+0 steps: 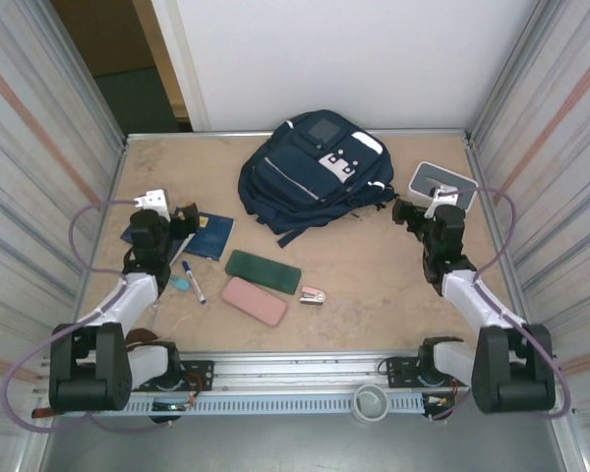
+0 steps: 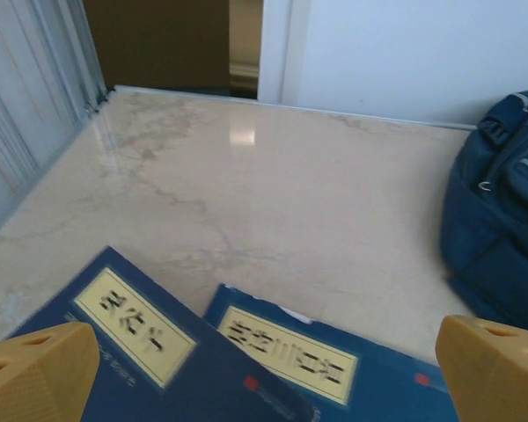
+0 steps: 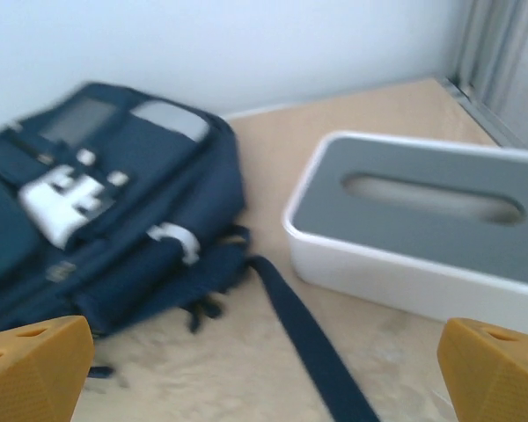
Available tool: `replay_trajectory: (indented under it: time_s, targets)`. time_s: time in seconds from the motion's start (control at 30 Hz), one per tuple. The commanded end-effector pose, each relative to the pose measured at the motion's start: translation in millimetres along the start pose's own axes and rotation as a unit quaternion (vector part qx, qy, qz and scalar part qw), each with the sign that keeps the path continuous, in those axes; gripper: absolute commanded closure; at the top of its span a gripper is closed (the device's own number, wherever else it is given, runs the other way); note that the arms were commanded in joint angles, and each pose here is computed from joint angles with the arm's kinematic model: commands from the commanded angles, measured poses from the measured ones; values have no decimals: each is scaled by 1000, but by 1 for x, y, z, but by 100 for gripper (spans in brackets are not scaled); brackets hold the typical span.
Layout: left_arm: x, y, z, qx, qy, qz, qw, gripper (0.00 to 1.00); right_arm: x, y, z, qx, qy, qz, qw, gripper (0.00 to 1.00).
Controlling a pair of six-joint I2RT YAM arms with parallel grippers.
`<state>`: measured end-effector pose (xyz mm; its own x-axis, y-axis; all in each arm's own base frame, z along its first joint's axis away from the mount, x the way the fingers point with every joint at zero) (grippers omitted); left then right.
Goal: Pack books, pencil case, and school supplies into a backpack
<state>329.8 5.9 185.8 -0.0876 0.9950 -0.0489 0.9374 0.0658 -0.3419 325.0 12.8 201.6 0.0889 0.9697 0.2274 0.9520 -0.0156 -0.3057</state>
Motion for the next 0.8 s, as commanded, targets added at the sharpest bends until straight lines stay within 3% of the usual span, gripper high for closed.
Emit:
replay_trajectory:
  time_s: [0.0,0.17,0.3,0.53,0.77]
  targets:
    - [-32,-1,11,90,-38,66,993,3,37,-12,22,101,20,-27,994,1]
    - [-108,16,0,162,-37,119,979,2,80,8,37,211,43,-32,976,1]
    - [-149,37,16,248,-100,159,950,1,94,35,42,257,91,-40,961,0]
    - [-170,56,41,308,-146,182,922,1,78,92,55,325,270,-75,903,12]
    - [-184,64,49,323,-164,203,910,2,70,130,73,327,306,-35,893,17]
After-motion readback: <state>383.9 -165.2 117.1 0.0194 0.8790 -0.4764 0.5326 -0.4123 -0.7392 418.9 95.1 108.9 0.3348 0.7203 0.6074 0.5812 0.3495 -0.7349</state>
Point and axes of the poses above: each hand's point on the last joint's axis, 136 mm out from that joint toward the fingers, its own y axis out along the fingers, its own x axis along the line the jaws close on, z = x × y, the point moved 5 cm from there along -y, back along the fingers, and after that the axes turned 2 degrees about y, right-handed, at the moved point
